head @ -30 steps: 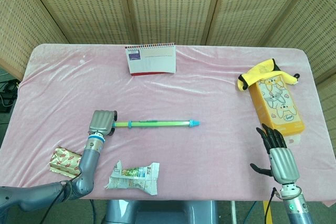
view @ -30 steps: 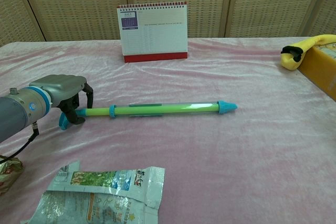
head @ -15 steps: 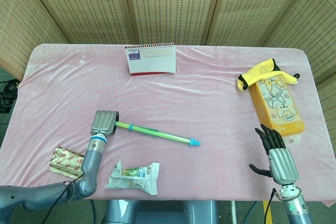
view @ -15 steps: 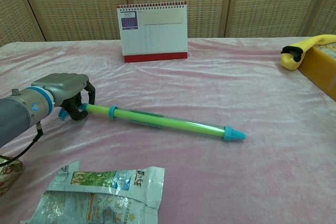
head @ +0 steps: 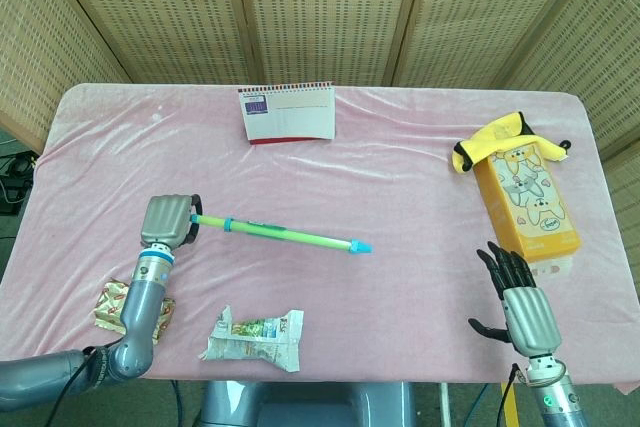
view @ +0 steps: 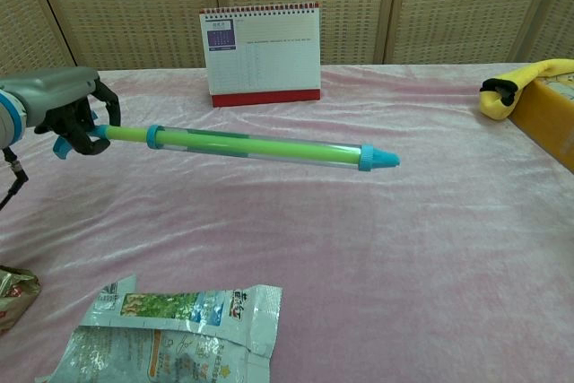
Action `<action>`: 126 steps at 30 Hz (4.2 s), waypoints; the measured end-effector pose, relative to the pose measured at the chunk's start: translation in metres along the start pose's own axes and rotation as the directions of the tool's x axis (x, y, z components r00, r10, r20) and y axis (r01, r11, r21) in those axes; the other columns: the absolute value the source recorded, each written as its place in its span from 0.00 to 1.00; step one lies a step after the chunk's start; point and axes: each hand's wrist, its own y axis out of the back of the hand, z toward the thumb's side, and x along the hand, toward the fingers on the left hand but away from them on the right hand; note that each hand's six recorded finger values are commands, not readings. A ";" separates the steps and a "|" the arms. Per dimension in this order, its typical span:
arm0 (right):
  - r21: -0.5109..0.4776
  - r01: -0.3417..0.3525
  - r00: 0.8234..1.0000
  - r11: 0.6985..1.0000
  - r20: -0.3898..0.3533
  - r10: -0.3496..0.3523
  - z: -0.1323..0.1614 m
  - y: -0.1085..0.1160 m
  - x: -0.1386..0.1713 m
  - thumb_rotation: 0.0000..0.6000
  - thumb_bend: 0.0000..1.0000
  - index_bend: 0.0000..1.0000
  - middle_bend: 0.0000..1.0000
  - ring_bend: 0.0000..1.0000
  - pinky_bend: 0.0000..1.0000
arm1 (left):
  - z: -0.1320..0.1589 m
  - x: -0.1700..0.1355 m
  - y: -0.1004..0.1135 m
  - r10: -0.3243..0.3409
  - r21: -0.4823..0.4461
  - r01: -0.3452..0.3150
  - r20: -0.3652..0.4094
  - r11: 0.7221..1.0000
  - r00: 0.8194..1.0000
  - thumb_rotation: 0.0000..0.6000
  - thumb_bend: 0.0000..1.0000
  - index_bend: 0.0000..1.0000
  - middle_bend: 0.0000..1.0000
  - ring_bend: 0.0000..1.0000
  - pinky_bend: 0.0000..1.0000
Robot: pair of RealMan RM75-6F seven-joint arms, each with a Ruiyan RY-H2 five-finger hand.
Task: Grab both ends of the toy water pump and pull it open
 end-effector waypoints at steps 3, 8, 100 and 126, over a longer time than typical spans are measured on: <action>0.016 0.007 1.000 1.000 0.007 -0.007 0.005 0.001 -0.004 1.00 0.20 0.21 0.51 0.52 0.34 | -0.005 -0.004 0.013 0.003 -0.020 -0.003 -0.013 1.000 1.000 1.00 0.68 0.84 0.97 0.87 0.82; 0.040 0.035 0.999 0.999 -0.009 -0.035 0.024 0.008 -0.013 1.00 0.20 0.26 0.89 0.88 0.60 | -0.006 -0.009 0.025 -0.003 -0.035 0.002 -0.025 0.999 1.000 1.00 0.68 0.84 0.97 0.87 0.82; 0.122 0.023 0.996 0.992 0.083 -0.033 0.125 -0.029 -0.101 1.00 0.43 0.71 1.00 1.00 0.69 | -0.007 -0.032 0.016 -0.127 -0.059 0.124 -0.043 0.991 0.991 1.00 0.68 0.84 0.97 0.87 0.82; 0.151 0.069 0.983 0.986 0.161 -0.093 0.084 0.003 -0.098 1.00 0.44 0.71 1.00 1.00 0.69 | -0.069 -0.034 0.020 -0.078 -0.004 0.078 -0.105 0.997 0.991 1.00 0.69 0.84 0.97 0.87 0.82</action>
